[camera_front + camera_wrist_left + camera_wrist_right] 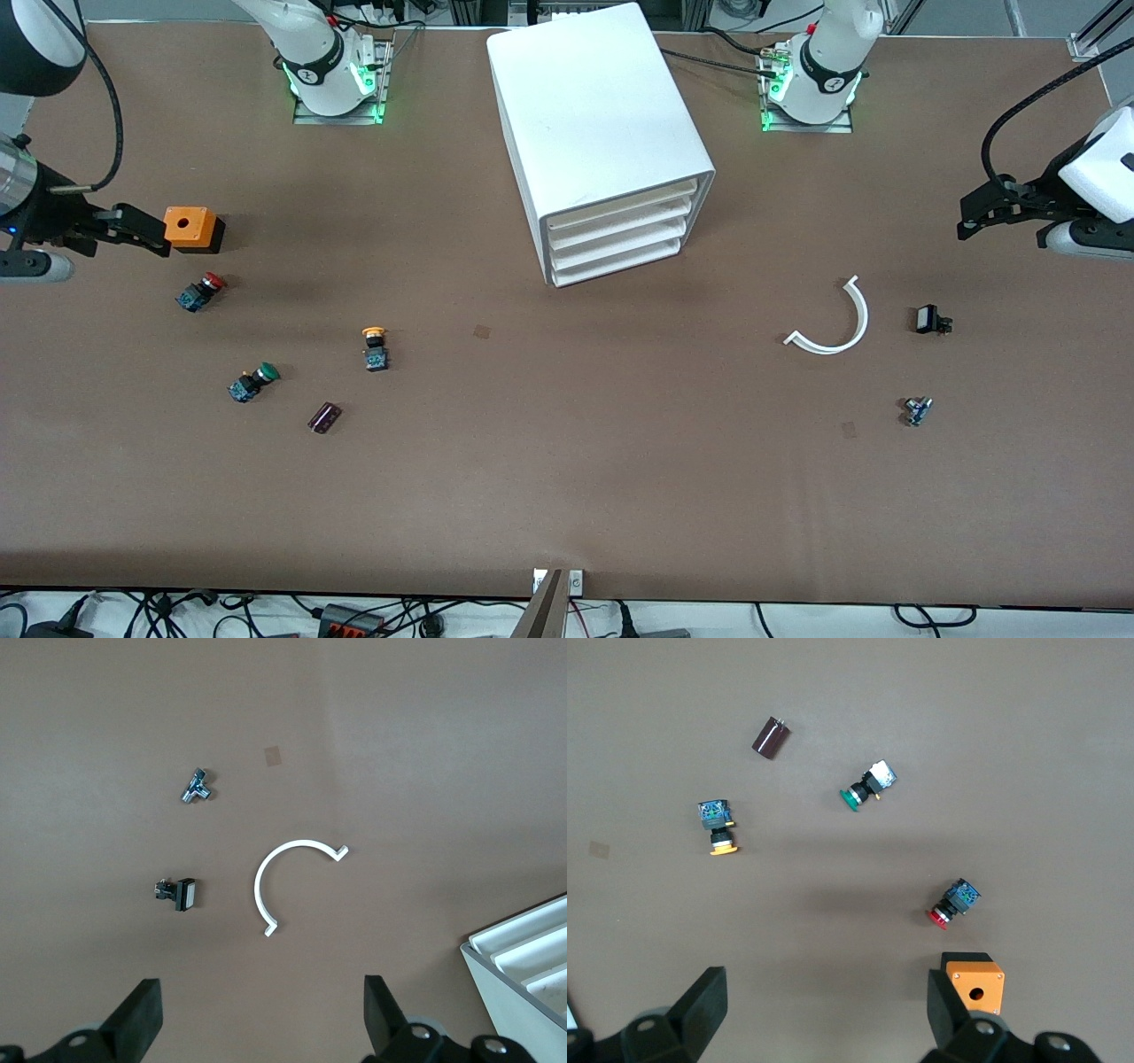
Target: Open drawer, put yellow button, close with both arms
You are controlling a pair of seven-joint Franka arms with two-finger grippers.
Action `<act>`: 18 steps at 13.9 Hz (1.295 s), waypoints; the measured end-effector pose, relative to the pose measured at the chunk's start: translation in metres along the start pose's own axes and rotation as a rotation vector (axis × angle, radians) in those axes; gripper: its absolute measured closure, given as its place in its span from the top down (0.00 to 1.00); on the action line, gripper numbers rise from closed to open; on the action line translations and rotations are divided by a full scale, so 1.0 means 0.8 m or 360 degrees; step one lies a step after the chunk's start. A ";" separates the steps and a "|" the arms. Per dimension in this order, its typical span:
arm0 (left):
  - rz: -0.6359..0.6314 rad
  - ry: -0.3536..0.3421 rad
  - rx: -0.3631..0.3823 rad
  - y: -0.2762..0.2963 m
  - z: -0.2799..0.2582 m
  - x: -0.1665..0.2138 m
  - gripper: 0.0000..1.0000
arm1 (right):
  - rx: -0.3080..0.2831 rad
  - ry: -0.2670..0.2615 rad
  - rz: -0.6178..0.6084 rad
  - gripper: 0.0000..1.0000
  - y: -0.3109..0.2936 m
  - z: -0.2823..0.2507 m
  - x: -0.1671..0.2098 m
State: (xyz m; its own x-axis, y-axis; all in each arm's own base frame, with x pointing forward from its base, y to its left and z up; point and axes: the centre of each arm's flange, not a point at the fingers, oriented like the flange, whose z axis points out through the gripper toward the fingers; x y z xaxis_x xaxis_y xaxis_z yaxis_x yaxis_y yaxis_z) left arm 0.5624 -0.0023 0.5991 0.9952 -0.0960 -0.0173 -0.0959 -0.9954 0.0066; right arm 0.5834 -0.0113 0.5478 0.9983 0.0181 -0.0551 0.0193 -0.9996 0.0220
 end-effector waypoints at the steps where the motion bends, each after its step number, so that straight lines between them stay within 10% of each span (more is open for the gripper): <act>1: 0.0000 -0.0003 0.0000 0.000 0.001 0.001 1.00 | -0.0001 -0.0016 -0.0012 1.00 -0.005 0.008 0.004; 14: 0.0236 -0.0216 -0.0043 0.203 0.077 0.016 1.00 | -0.0030 -0.0223 -0.0208 1.00 -0.103 0.172 0.066; 18: 0.0232 -0.0386 -0.0391 0.249 0.127 0.025 1.00 | -0.0042 -0.0237 -0.0272 1.00 -0.136 0.222 0.079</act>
State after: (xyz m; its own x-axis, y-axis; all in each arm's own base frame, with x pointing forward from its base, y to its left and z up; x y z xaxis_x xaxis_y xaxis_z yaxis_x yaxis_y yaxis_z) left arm 0.5616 -0.2032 0.4987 0.9354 -0.2643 -0.2347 -0.1998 -0.9432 0.2655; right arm 0.6344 0.0948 0.3643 0.9613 0.1816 -0.2070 0.1910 -0.9813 0.0260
